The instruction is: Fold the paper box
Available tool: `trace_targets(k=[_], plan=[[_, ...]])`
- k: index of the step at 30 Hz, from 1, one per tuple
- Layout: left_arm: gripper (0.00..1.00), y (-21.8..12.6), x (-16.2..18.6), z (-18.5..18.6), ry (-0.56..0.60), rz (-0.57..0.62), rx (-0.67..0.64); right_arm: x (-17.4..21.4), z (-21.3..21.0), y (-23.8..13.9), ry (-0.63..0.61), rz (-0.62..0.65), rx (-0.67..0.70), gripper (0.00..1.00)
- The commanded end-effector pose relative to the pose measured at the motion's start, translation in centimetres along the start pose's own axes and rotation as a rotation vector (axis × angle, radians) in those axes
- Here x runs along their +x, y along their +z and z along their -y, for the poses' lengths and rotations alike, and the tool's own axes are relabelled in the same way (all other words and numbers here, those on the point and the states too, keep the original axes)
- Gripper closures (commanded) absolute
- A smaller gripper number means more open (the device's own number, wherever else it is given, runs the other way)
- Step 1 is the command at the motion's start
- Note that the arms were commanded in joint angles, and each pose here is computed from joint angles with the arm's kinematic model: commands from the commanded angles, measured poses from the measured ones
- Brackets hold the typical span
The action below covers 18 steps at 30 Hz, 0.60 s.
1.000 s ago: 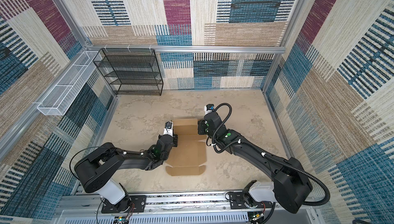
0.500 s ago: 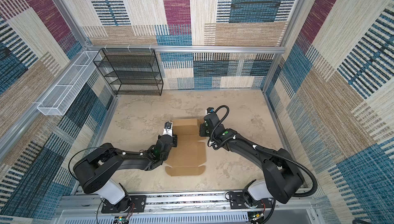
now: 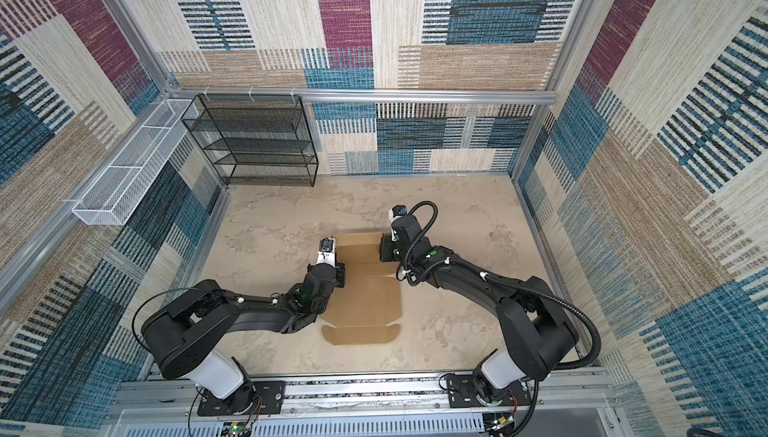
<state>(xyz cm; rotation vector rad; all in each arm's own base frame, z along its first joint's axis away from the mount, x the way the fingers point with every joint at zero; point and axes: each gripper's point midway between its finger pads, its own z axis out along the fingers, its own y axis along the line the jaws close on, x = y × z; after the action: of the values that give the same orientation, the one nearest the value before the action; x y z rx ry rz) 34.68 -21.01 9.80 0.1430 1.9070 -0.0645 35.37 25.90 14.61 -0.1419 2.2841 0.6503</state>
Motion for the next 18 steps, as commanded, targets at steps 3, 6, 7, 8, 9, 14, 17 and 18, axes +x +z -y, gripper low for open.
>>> trace_targets(k=[3,6,7,8,9,14,17,18], plan=[[1.0,-0.1,0.2,-0.7,-0.015,-0.014,-0.042,-0.2,-0.2,-1.0,0.019,0.032,-0.015,0.84],[1.0,-0.1,0.0,-1.3,-0.024,-0.015,-0.079,0.8,0.6,-1.9,0.028,0.03,0.005,0.82],[1.0,-0.1,0.0,-1.4,-0.025,-0.017,-0.086,1.2,1.0,-2.1,0.033,0.025,0.014,0.81],[1.0,-0.1,0.0,-1.4,-0.025,-0.017,-0.085,1.7,1.3,-2.2,0.035,0.014,0.024,0.81],[1.0,-0.1,0.0,-1.4,-0.026,-0.019,-0.085,2.2,1.6,-2.3,0.039,0.005,0.031,0.8],[1.0,-0.1,0.4,-1.5,-0.029,-0.031,-0.089,4.2,2.6,-2.4,0.06,-0.02,0.039,0.8],[1.0,-0.1,0.4,-1.5,-0.032,-0.033,-0.09,4.9,2.9,-2.3,0.067,-0.032,0.039,0.77],[1.0,-0.1,0.4,-1.5,-0.033,-0.034,-0.09,5.2,3.0,-2.1,0.071,-0.04,0.036,0.75]])
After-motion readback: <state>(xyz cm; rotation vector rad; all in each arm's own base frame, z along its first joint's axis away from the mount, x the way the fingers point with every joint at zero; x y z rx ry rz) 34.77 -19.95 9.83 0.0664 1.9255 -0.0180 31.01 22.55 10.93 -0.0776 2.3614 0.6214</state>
